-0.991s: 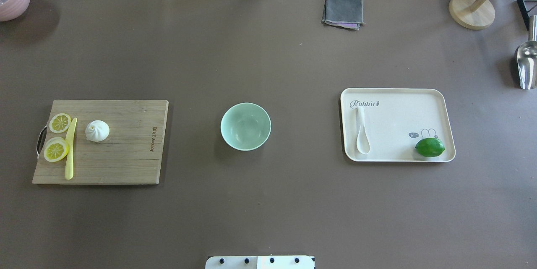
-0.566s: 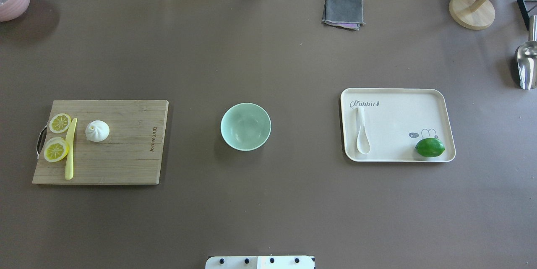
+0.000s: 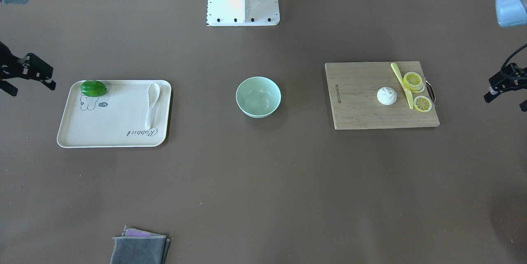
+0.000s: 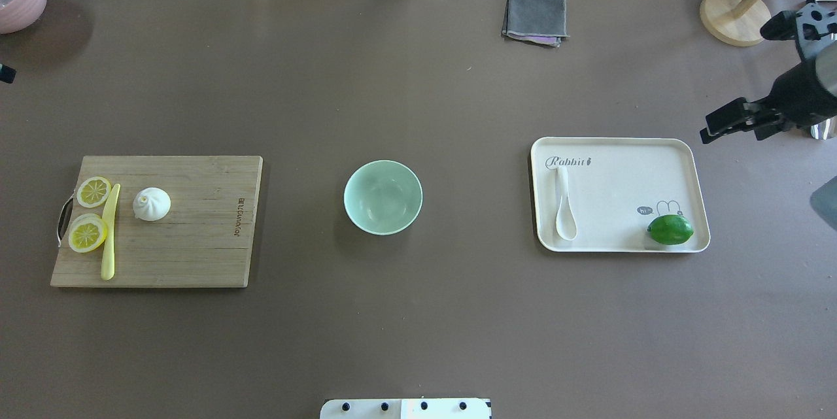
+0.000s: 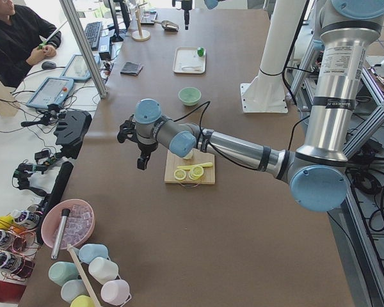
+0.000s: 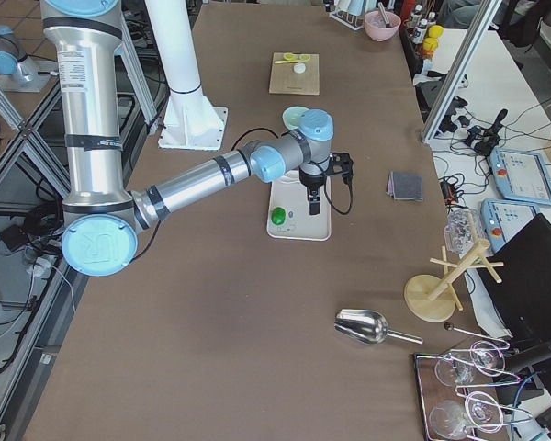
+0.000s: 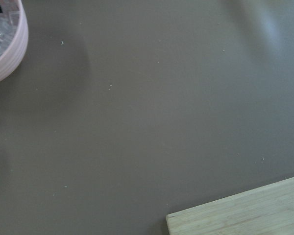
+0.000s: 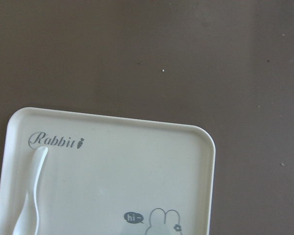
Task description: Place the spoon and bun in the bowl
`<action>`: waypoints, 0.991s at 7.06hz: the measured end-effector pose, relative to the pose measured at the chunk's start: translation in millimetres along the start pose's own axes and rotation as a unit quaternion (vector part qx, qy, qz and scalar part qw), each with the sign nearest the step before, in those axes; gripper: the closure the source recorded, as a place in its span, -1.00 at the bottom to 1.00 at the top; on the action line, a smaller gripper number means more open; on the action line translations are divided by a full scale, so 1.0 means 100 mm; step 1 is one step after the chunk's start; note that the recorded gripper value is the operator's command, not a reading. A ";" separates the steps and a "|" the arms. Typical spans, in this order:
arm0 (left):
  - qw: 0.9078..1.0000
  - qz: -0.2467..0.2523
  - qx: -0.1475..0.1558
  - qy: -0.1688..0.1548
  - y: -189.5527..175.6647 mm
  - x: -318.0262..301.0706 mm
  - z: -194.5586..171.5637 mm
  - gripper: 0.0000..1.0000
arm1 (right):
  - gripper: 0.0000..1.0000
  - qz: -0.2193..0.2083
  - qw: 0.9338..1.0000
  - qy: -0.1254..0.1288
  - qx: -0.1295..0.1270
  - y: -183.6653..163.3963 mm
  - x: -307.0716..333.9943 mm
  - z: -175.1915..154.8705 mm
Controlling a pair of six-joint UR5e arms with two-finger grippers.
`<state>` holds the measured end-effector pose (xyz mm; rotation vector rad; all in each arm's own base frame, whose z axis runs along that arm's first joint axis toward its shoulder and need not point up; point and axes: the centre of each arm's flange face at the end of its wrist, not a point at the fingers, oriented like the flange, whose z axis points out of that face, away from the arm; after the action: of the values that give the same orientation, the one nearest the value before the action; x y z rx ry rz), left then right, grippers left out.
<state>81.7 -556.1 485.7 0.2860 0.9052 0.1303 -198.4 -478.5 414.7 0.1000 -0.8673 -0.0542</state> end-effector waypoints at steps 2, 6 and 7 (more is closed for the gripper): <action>1.000 -0.006 0.005 -0.006 -0.08 0.38 0.27 -0.96 | -1.00 0.030 1.000 -0.002 -0.003 0.04 -0.65 0.32; 1.000 0.001 -0.005 0.001 -0.03 0.86 0.56 -0.96 | -0.98 0.033 0.999 0.027 -0.027 0.17 -1.35 1.12; 1.000 0.006 -0.007 0.004 -0.01 0.92 0.60 -0.96 | -0.92 0.033 0.998 0.034 -0.028 0.18 -1.50 1.27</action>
<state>185.3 -547.2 450.6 0.2788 0.9098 0.1487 -391.7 -455.8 384.6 0.0206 -0.7999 -0.0140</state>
